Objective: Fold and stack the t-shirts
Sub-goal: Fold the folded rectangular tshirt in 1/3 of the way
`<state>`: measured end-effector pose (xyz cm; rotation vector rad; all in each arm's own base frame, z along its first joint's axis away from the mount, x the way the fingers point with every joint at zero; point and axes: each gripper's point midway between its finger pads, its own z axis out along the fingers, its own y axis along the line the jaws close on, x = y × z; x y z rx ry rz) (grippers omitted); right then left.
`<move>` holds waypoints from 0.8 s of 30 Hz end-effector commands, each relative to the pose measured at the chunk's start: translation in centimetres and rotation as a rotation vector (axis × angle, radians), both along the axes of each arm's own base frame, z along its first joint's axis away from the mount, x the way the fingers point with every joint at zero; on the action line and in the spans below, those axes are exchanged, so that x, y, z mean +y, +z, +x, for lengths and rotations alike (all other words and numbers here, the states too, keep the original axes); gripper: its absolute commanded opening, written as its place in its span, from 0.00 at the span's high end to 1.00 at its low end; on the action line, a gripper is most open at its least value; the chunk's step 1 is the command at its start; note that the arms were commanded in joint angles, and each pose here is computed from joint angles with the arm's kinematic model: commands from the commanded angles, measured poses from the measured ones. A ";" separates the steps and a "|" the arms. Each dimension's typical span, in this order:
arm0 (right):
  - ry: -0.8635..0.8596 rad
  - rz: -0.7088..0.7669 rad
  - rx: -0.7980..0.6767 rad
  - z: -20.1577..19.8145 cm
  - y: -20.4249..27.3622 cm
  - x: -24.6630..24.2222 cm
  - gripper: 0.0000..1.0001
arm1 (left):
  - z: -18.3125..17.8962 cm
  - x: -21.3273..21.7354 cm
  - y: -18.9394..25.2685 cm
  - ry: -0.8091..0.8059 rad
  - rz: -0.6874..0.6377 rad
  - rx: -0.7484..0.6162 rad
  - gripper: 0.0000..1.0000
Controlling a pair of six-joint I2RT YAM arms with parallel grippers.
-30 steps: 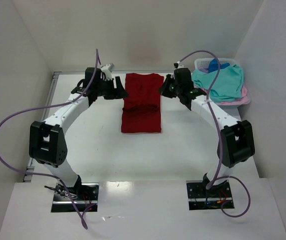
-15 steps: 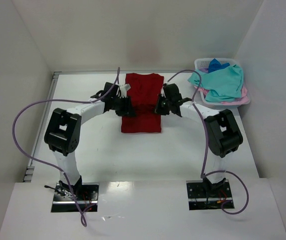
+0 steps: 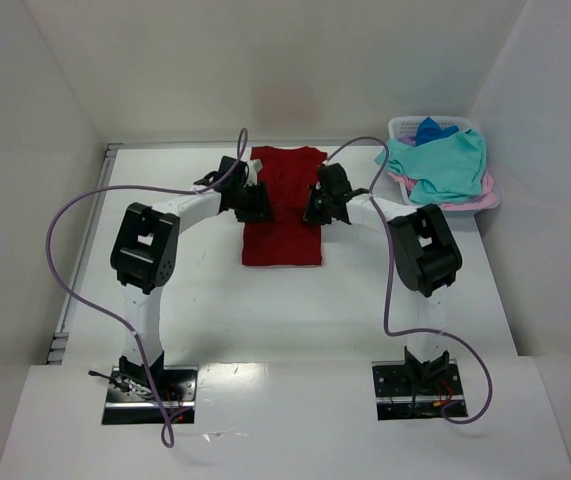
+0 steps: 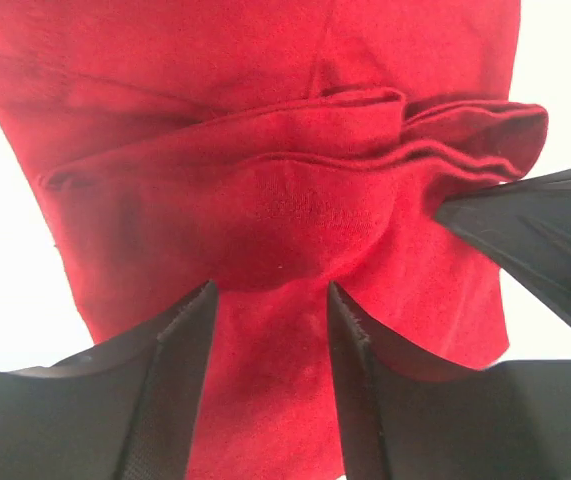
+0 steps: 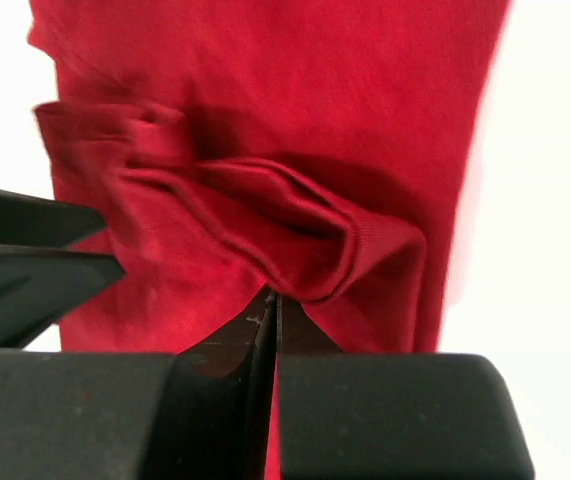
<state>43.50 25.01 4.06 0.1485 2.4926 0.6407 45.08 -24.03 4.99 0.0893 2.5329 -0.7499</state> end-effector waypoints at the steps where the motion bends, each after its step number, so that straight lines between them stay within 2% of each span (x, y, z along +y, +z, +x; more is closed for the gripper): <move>1: -0.008 -0.002 -0.091 2.8 2.2 0.8 0.97 | 2.2 0.1 1.2 0.038 0.028 -0.061 0.43; 3: -0.015 -0.008 -0.096 3.2 2.1 0.8 0.95 | 2.6 0.8 1.1 0.049 0.045 -0.057 0.39; 6: -0.017 -0.020 -0.104 3.8 1.8 0.8 0.95 | 3.5 1.3 0.9 0.058 0.056 -0.068 0.39; 10: -0.048 -0.055 -0.120 5.2 1.2 0.0 0.95 | 4.5 1.7 0.6 0.070 0.093 -0.088 0.31; 13: -0.075 -0.076 -0.151 7.0 1.6 -0.9 0.95 | 5.7 2.4 1.5 0.092 0.110 -0.124 0.19; 16: -0.125 -0.091 -0.181 8.9 2.3 -3.0 0.95 | 6.4 3.6 3.0 0.119 0.123 -0.155 0.00; 21: -0.192 -0.085 -0.206 11.3 3.7 -6.1 0.94 | 7.1 5.0 6.5 0.137 0.131 -0.234 0.00; 24: -0.209 -0.065 -0.242 12.0 6.5 -7.0 0.92 | 6.8 5.9 8.2 0.149 0.141 -0.258 0.00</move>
